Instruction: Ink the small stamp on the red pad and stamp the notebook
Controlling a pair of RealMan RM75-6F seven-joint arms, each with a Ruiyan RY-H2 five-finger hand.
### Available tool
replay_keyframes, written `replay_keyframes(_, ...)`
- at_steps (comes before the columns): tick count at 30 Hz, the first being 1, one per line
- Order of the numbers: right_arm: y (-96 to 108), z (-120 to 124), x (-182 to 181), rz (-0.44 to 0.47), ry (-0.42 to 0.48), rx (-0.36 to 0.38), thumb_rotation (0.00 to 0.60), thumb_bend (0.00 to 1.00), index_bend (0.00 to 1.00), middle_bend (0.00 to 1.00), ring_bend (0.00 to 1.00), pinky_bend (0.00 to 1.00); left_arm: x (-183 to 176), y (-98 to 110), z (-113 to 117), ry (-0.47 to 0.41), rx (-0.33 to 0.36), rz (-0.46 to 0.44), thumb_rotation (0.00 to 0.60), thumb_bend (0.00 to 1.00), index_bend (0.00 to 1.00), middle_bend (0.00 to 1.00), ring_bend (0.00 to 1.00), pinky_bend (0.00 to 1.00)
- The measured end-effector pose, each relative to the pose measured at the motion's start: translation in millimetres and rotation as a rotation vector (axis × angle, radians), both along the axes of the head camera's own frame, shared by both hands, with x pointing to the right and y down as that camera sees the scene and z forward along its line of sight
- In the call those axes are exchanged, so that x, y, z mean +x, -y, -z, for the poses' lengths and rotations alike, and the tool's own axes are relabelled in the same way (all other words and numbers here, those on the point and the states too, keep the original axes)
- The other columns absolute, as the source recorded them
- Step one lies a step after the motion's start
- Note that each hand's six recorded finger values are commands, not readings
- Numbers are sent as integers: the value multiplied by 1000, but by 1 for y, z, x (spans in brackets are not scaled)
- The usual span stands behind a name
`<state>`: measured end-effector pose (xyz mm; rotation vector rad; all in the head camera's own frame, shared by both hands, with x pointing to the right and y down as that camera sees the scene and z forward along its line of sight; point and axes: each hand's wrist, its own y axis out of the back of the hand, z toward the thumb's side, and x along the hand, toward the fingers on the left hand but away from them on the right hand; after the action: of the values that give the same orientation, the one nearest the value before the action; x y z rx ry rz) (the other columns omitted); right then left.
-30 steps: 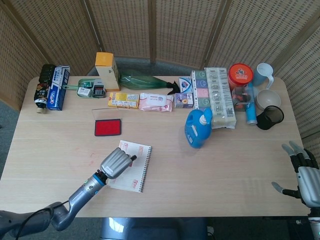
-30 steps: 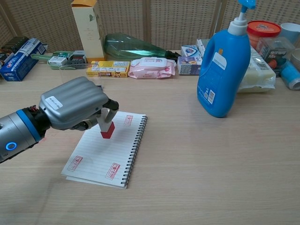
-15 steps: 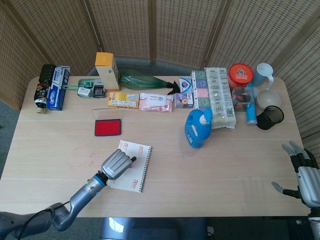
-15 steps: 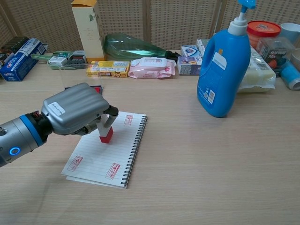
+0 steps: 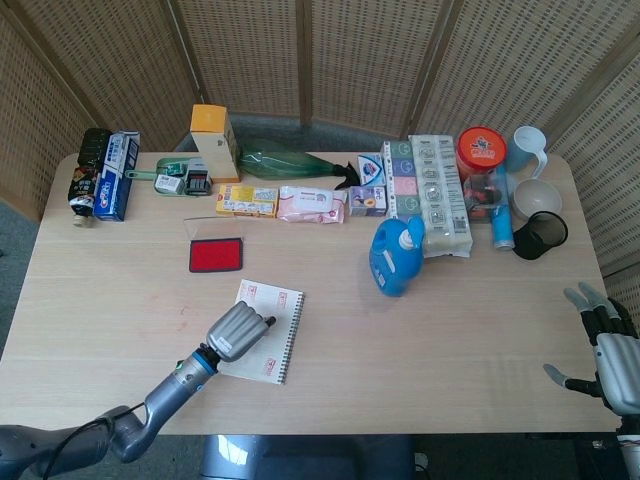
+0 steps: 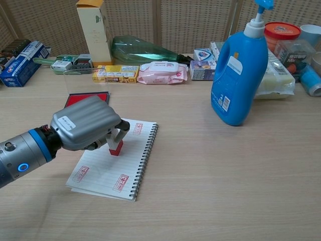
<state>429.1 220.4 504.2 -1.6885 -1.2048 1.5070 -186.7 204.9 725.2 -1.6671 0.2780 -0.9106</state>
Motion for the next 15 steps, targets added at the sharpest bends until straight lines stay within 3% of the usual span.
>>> replay_keyframes(15, 0, 2, 1, -1, 3, 5, 600, 10, 58, 0, 0, 0, 0, 2, -6, 9, -11, 13, 600, 412, 650, 1000, 1000, 1000)
